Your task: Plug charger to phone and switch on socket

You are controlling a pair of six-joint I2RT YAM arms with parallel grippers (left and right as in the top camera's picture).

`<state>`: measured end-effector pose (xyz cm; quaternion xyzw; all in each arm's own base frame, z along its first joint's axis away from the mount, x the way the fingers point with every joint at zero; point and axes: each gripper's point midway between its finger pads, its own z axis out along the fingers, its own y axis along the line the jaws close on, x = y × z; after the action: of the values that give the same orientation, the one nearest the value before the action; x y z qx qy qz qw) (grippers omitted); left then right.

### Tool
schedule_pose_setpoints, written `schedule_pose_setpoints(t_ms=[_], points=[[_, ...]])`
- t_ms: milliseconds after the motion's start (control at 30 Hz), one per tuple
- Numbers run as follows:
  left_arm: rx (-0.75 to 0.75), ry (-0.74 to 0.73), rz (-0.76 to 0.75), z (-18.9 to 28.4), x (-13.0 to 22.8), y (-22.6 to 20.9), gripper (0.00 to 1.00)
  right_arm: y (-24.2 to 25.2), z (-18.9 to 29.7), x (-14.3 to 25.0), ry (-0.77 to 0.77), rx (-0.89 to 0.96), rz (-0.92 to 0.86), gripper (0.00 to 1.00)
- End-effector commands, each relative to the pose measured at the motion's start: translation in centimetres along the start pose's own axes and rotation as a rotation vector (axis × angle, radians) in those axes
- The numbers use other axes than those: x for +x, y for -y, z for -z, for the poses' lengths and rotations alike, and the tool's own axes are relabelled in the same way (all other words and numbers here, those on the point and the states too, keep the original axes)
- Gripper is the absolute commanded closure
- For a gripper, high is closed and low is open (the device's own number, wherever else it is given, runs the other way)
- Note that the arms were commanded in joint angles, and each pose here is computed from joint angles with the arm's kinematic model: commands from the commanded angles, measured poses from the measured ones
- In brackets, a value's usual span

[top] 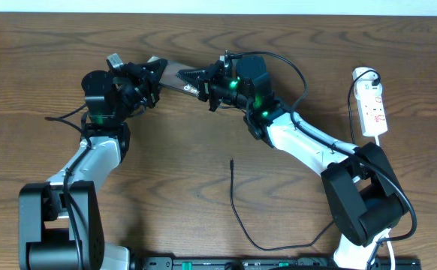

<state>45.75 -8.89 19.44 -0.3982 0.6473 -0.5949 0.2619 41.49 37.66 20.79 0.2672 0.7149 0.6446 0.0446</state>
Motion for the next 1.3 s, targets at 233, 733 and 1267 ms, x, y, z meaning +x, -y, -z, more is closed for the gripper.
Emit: schedule_pose_setpoints(t_ms=[233, 733, 1267], points=[[0.045, -0.013, -0.063, 0.22, 0.40, 1.83, 0.92, -0.12, -0.33, 1.55, -0.048, 0.008, 0.007, 0.99], [0.045, -0.013, -0.063, 0.22, 0.40, 1.83, 0.92, -0.12, -0.35, 1.66, -0.053, 0.008, 0.009, 0.75], [0.011, 0.005, -0.038, 0.54, -0.43, 0.94, 0.92, -0.08, -0.30, 1.76, -0.062, 0.011, 0.009, 0.01]])
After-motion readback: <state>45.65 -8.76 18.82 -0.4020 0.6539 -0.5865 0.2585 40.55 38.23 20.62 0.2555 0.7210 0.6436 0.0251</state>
